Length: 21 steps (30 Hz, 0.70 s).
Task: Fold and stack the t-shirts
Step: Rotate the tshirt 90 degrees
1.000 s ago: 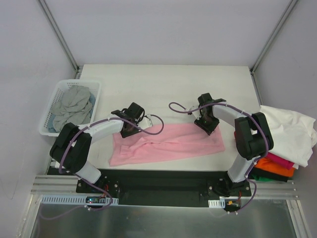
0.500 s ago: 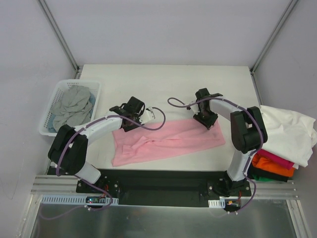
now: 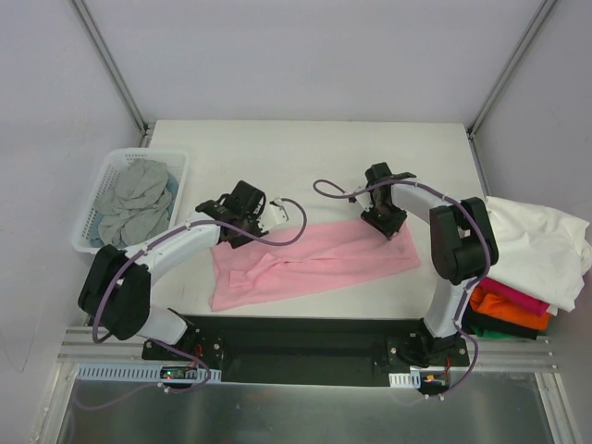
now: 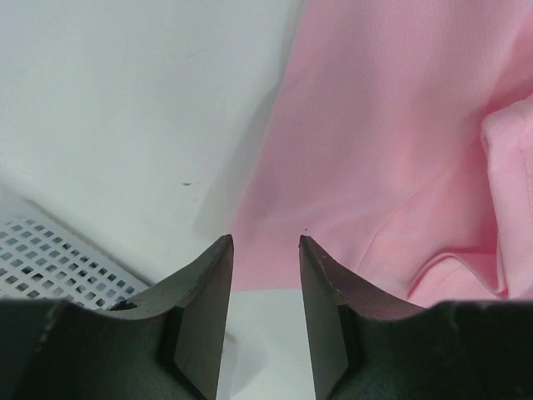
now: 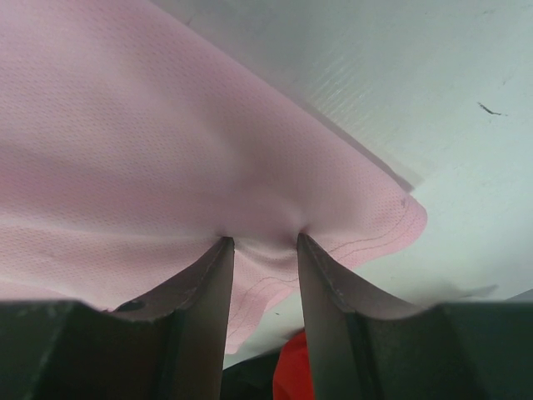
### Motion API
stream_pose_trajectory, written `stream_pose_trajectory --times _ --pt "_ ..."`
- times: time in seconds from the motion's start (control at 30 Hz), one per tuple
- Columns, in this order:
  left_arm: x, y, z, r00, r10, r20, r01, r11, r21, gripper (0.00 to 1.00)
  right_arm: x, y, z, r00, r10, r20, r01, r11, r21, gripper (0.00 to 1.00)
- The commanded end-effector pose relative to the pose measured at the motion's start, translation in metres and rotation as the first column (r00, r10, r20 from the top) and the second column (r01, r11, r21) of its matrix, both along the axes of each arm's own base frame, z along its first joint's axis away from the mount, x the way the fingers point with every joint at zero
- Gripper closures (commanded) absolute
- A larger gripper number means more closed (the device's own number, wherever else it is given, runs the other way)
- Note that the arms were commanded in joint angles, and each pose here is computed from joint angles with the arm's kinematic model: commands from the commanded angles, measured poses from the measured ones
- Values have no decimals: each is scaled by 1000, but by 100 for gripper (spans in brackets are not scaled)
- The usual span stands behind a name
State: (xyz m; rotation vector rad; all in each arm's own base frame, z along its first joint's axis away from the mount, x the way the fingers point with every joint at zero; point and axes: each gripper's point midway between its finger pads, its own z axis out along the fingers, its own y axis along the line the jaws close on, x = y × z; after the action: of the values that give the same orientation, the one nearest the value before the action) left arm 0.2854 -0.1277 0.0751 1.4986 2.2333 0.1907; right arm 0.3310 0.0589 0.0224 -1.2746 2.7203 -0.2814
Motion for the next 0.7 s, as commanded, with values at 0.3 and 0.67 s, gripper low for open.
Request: stream_pose_trajectory --times 0.3,0.67 --pt "-60 12 -28 985 18 -173 -20 1000 -10 62 3 -6 8 999 -23 47 23 1000 0 60" --pt "-80 6 -72 930 42 -366 -38 999 19 53 5 -12 10 997 -18 78 20 1000 -23 48"
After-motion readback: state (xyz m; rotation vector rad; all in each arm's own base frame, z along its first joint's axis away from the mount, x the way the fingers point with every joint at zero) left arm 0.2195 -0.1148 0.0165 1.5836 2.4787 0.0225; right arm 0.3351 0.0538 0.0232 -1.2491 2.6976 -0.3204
